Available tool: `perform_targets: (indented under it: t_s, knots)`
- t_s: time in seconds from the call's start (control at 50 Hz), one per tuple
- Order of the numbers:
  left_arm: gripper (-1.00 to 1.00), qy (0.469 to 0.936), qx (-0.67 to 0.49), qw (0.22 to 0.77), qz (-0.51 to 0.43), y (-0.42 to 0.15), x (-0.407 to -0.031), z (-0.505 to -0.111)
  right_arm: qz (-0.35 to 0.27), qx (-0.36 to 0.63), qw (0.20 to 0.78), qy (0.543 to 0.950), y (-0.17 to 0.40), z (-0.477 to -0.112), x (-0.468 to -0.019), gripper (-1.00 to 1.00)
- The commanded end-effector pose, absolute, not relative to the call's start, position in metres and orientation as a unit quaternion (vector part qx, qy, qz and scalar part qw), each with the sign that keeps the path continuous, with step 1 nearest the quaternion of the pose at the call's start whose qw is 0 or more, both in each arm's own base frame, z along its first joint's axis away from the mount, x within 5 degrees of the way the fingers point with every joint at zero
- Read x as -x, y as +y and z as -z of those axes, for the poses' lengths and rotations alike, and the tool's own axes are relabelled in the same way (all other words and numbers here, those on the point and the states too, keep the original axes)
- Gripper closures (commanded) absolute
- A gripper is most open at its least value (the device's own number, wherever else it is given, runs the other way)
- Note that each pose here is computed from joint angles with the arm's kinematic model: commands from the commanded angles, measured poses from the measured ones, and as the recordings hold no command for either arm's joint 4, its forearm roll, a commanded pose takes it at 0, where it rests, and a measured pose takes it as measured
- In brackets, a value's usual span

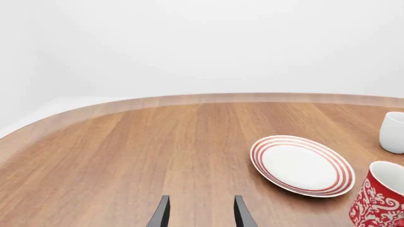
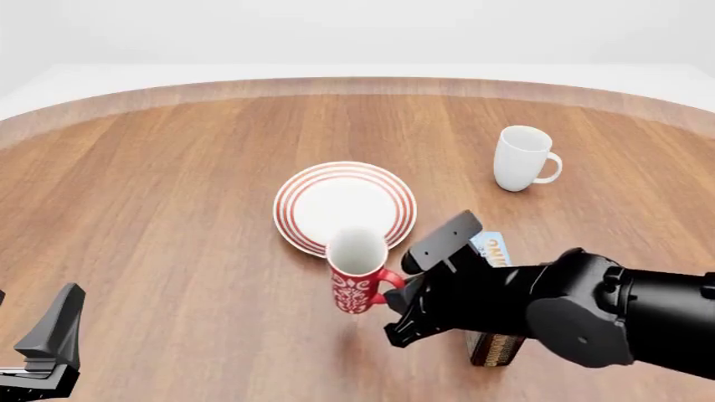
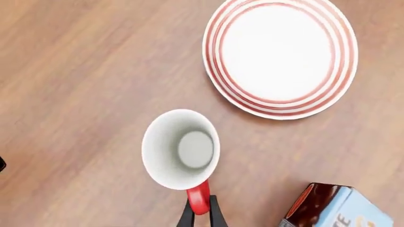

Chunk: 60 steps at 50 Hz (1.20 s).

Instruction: Pick up the red mug and put it on the plate

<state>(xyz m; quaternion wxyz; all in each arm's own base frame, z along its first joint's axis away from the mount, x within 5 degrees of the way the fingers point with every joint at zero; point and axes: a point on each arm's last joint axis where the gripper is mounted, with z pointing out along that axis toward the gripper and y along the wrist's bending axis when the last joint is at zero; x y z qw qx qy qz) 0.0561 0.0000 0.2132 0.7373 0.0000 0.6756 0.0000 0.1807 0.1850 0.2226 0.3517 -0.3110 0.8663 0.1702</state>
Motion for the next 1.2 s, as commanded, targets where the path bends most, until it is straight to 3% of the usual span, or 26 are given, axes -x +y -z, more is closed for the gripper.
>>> perform_targets:
  t_s: [0.02, 0.54, 1.2]
  knots:
    - [-1.00, 0.676, 0.000, 0.737, 0.000, 0.000, -0.056, -0.213, -0.174, 0.302, 0.368, 0.862, 0.180, -0.246, -0.182, 1.00]
    - [-1.00, 0.676, 0.000, 0.737, 0.000, 0.000, -0.056, -0.213, -0.150, 0.307, 0.404, 0.848, 0.182, -0.274, -0.214, 1.00]
    - [-1.00, 0.676, 0.000, 0.737, 0.000, 0.000, -0.056, -0.213, -0.130, 0.293, 0.445, 0.836, 0.191, -0.270, -0.268, 1.00]
